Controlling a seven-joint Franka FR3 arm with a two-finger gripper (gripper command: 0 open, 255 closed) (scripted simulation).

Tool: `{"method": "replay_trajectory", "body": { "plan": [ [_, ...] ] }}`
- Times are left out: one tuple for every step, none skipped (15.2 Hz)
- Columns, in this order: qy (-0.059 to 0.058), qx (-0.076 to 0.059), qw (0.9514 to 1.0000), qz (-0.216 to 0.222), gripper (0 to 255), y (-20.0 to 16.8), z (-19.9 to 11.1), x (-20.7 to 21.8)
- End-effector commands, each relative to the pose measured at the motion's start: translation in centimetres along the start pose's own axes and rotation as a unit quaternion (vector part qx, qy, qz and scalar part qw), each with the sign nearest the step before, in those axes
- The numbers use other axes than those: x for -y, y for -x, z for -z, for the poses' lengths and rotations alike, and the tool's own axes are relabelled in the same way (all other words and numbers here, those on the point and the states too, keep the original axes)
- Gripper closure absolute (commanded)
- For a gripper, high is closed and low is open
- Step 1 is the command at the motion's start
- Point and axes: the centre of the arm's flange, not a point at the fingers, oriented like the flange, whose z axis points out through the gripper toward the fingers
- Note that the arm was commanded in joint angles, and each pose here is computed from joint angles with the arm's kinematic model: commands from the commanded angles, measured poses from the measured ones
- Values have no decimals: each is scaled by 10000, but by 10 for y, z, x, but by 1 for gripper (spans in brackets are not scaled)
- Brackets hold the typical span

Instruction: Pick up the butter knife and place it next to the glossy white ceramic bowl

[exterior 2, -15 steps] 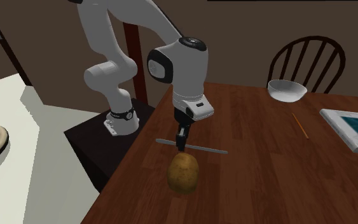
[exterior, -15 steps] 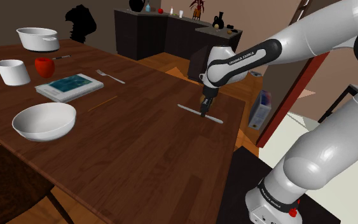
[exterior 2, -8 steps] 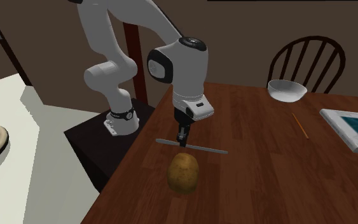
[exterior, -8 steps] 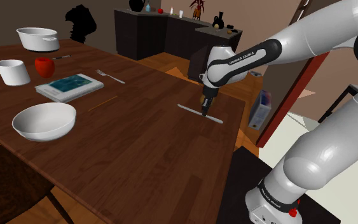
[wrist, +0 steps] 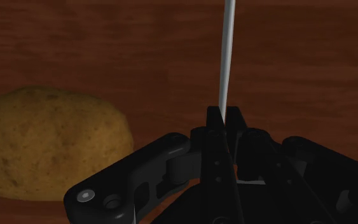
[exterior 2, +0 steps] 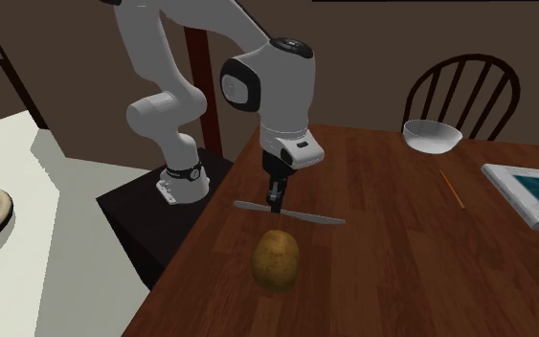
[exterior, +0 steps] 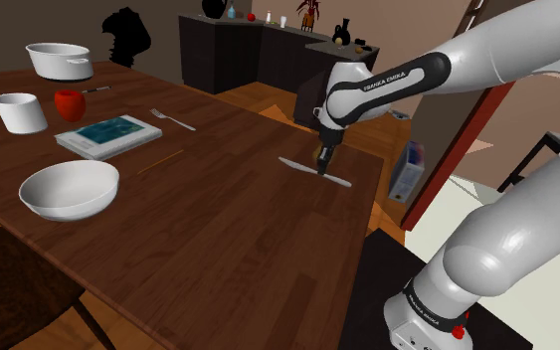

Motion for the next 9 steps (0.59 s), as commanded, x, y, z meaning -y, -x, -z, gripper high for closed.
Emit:
{"method": "replay_trajectory", "body": {
  "plan": [
    [-1, 2, 10000, 0, 255, 1, 11, 0],
    [-1, 2, 10000, 0, 255, 1, 16, 0],
    [-1, 2, 10000, 0, 255, 2, 21, 0],
    [-1, 2, 10000, 0, 255, 2, 26, 0],
    [-1, 2, 10000, 0, 255, 2, 32, 0],
    [-1, 2, 10000, 0, 255, 2, 37, 0],
    [-1, 2, 10000, 0, 255, 3, 42, 0],
    [-1, 2, 10000, 0, 255, 3, 48, 0],
    [-1, 2, 10000, 0, 255, 3, 53, 0]
  ]
}}
